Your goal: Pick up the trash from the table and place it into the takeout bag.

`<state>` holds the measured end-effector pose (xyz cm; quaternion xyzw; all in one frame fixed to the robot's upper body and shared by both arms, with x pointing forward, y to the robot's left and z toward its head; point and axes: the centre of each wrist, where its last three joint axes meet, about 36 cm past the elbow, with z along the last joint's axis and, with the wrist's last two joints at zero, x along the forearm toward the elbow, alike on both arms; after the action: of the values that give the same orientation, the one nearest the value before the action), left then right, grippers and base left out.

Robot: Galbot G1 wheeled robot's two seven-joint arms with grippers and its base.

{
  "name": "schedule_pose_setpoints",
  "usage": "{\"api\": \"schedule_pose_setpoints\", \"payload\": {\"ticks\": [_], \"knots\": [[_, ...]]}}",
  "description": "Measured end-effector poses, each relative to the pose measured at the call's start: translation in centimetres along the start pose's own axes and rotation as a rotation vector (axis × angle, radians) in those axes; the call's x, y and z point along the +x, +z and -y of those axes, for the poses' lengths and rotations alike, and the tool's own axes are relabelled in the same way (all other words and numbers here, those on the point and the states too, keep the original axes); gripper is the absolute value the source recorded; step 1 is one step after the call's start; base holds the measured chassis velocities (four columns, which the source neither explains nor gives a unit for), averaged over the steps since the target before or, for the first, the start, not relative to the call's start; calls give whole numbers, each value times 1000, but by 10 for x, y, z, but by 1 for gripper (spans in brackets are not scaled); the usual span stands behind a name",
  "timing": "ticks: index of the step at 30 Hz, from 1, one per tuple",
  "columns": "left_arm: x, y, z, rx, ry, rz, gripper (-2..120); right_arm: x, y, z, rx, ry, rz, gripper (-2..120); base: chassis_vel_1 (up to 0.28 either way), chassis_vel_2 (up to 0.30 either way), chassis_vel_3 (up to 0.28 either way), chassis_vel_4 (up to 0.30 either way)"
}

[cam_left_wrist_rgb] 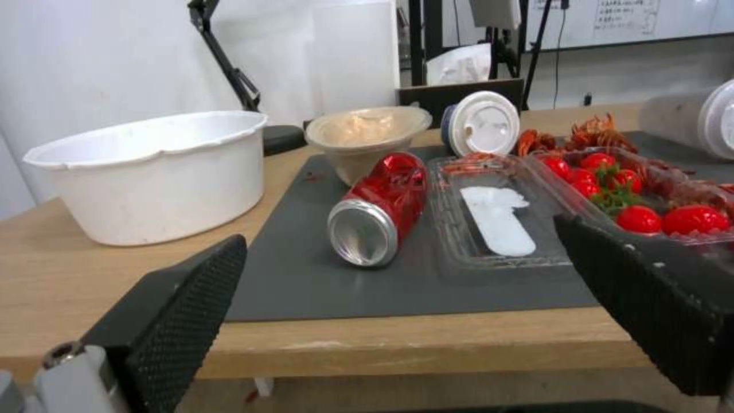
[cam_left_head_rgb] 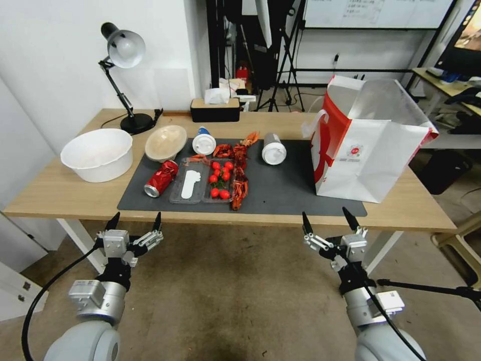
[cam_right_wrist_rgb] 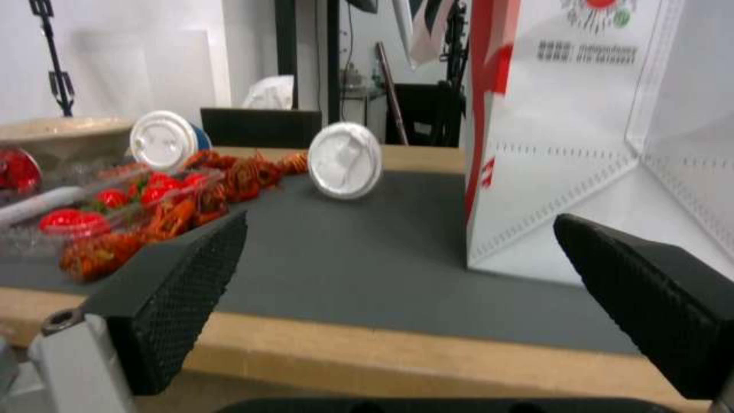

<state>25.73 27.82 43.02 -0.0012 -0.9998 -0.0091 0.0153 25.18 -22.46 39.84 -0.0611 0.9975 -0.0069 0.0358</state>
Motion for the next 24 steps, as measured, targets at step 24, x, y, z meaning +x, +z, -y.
{"api": "schedule_pose_setpoints", "payload": {"ticks": [24], "knots": [[-3,7,-4,-8,4,-7,100,-11,-1,-13,-9,54,-34,100,0,0,0,0]]}}
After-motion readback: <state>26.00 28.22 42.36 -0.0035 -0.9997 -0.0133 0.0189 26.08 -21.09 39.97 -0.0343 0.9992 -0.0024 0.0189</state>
